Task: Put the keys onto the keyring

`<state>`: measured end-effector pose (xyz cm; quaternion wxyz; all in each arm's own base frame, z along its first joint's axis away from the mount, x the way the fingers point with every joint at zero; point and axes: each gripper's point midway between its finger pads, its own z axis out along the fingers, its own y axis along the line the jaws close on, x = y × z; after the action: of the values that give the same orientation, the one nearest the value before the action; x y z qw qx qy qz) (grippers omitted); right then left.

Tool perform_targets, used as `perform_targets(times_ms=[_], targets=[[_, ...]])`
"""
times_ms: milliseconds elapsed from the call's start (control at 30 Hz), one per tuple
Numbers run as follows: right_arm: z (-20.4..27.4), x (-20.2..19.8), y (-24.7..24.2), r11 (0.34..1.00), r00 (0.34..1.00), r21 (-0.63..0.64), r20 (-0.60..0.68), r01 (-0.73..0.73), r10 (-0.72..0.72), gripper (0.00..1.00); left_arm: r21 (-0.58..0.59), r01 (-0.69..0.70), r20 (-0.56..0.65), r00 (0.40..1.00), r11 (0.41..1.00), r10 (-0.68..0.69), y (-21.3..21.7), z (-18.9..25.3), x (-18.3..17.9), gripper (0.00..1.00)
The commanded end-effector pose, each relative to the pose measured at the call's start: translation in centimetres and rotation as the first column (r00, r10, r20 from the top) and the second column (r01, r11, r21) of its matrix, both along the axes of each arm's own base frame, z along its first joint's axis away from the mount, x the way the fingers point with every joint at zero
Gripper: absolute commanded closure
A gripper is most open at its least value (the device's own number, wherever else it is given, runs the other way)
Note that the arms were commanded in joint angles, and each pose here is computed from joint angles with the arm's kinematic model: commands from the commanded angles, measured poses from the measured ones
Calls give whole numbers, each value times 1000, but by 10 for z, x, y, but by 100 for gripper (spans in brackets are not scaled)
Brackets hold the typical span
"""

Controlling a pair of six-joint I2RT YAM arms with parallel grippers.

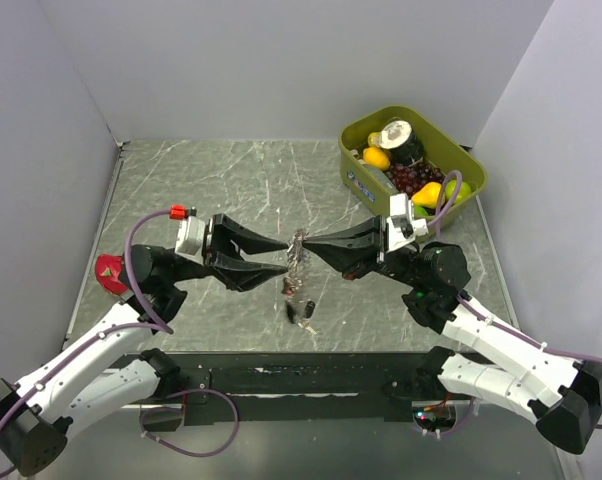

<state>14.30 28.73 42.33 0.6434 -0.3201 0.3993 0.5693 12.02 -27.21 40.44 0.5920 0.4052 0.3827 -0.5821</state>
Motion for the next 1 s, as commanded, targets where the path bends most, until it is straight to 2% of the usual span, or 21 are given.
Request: perform_targets(times_ms=[0,67,200,333,600,833,967], targets=[[24,-14,-9,994,997,101,67,-37,30,100,-97,-57,9,998,994,58,4,21,8,49],[23,-17,-10,992,996,112,74,-51,43,100,-109,-62,4,998,992,62,4,22,10,48],[19,-20,-7,990,995,114,79,-77,68,100,-116,-45,0,999,992,45,1,26,12,53],[17,-21,-7,990,994,122,88,-77,67,100,-99,2,5,1000,995,-1,-6,28,11,65],[18,-21,-12,984,994,164,94,-63,48,100,-91,28,-4,1000,995,-28,-9,25,10,68],[17,-21,-11,982,993,177,104,-65,47,100,-83,34,3,999,996,-34,-12,26,9,79],[15,-22,-6,984,992,160,109,-74,56,100,-84,47,9,999,995,-47,-16,27,6,80]])
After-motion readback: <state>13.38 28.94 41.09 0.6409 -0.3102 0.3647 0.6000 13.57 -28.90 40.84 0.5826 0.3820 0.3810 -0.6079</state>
